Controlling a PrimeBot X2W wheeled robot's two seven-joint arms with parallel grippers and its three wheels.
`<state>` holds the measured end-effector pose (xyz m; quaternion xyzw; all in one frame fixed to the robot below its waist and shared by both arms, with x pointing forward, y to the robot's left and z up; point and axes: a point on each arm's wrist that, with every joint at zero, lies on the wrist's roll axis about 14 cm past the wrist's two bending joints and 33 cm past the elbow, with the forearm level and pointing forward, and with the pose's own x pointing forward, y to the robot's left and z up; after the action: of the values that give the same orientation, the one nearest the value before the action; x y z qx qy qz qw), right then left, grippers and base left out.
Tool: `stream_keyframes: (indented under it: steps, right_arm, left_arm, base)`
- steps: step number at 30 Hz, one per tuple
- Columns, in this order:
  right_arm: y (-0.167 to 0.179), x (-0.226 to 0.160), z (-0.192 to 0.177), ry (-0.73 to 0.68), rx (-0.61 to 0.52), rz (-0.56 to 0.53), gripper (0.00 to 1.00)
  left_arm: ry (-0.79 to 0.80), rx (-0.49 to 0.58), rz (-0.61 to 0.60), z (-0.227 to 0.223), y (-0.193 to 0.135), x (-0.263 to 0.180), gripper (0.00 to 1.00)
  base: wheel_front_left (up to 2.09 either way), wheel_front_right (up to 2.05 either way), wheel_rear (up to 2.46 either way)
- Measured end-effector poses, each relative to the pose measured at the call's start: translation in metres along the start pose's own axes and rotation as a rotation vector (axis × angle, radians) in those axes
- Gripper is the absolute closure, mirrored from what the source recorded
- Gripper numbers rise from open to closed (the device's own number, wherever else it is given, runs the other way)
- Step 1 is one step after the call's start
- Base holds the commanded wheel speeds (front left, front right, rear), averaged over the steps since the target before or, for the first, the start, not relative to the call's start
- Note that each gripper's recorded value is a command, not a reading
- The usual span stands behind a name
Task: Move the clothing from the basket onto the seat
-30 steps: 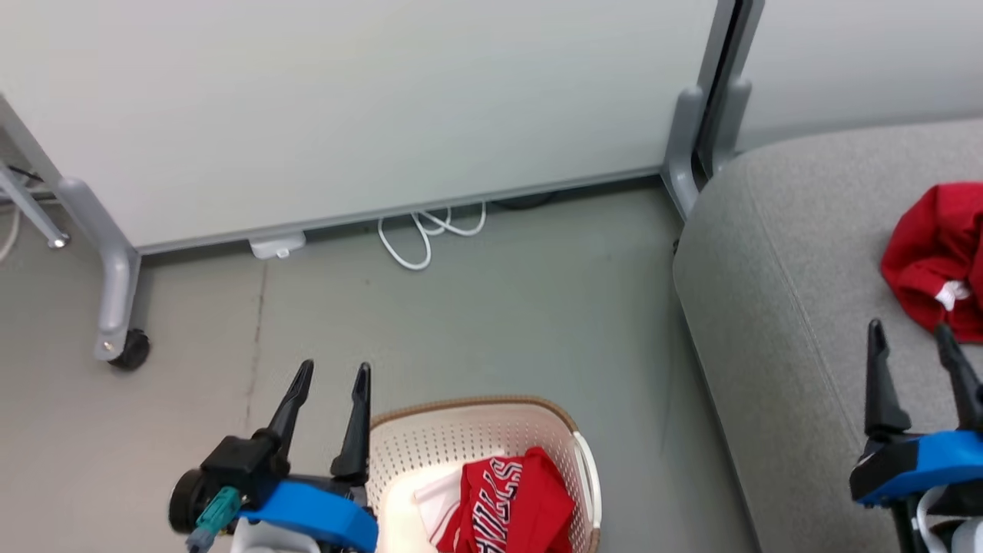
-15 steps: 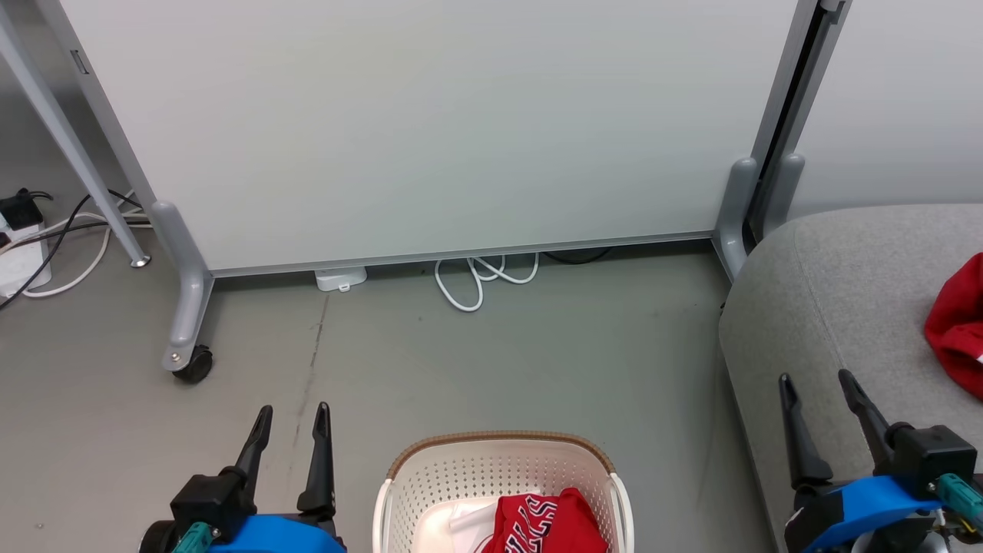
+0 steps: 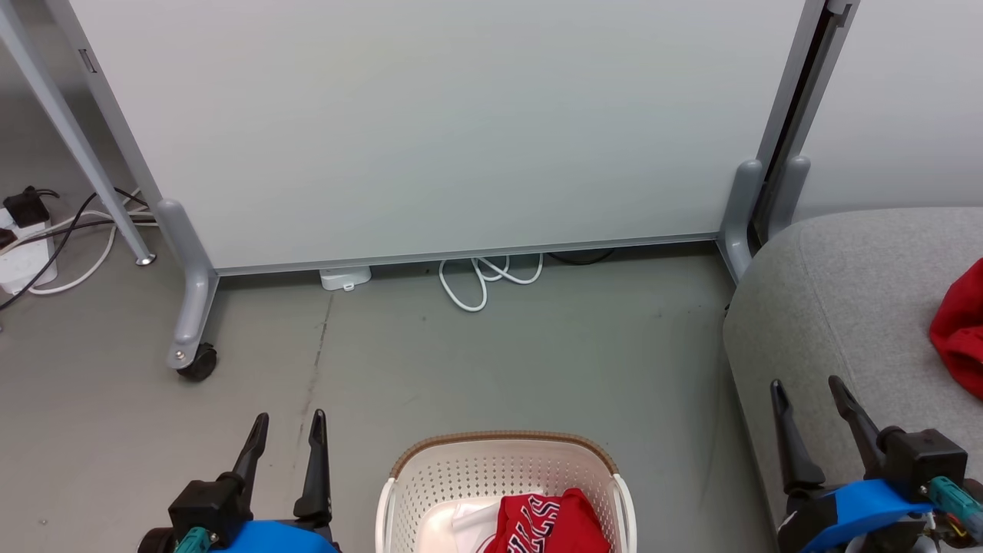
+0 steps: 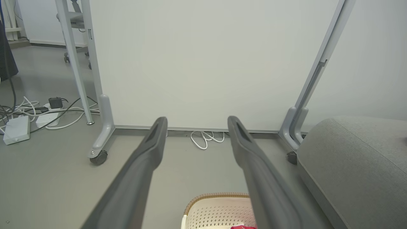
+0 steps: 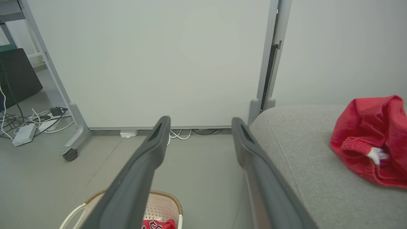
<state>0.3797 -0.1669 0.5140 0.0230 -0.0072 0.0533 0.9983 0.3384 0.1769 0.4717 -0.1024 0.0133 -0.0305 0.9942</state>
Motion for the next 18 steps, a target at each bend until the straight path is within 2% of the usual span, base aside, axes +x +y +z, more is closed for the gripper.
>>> stream_keyframes:
  steps: [12, 18]
  right_arm:
    - [0.002, 0.006, -0.007, 0.018, 0.008, 0.007, 0.0]
    - [0.012, 0.029, 0.001, -0.002, -0.015, 0.041, 0.0]
  left_arm:
    - [0.034, -0.001, -0.016, -0.01, -0.005, 0.004, 0.0]
    - [0.071, 0.005, -0.051, -0.02, -0.014, 0.022, 0.0]
  base:
    - [0.0, 0.0, 0.0]
    - [0.0, 0.0, 0.0]
